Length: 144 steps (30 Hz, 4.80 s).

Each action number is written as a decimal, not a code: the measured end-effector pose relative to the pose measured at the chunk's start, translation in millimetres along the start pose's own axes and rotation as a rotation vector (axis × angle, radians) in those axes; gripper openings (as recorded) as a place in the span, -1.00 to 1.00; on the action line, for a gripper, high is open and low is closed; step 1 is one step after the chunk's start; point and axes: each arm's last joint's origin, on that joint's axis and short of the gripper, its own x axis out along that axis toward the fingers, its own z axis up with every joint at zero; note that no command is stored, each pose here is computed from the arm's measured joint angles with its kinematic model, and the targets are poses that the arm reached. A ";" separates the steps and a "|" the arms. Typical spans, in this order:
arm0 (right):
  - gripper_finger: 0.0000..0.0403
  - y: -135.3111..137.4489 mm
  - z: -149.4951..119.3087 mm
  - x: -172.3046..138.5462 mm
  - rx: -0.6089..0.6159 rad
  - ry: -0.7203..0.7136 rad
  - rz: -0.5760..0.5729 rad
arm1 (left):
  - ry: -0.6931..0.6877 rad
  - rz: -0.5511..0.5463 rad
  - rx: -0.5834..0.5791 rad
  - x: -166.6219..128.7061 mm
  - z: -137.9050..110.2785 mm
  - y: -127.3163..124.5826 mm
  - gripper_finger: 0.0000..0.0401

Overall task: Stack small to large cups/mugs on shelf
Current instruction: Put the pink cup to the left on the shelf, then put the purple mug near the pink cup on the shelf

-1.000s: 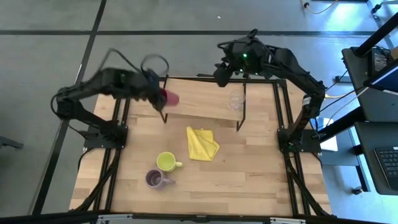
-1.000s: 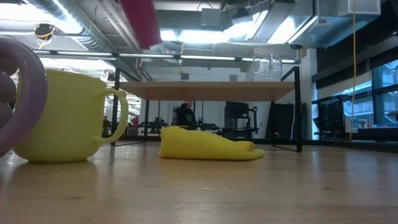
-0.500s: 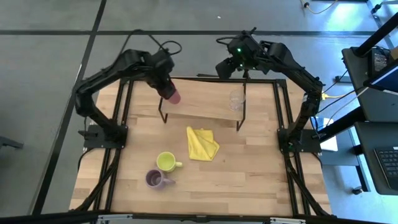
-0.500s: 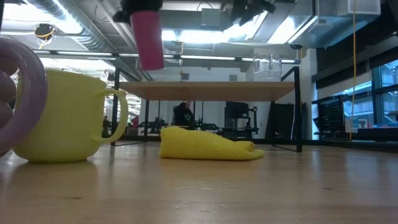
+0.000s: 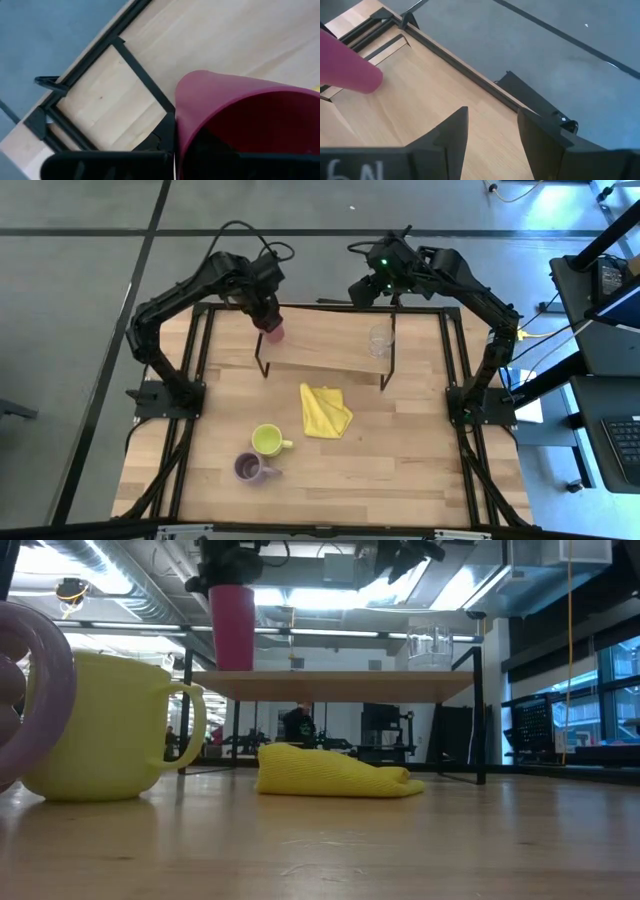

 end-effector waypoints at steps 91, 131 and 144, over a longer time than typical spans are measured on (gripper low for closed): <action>-0.14 12.5 1.3 -3.1 -0.158 0.009 0.241 | 0.115 -0.377 -0.021 33.1 -305.1 -182.2 -0.32; -0.14 11.0 -5.2 -3.2 -0.198 0.080 0.254 | 0.145 -0.162 0.227 -1.1 -273.2 -170.4 -0.87; -0.14 8.8 -10.3 -5.0 -0.214 0.142 0.286 | -0.115 -0.285 0.626 -86.5 -165.3 -132.2 -0.87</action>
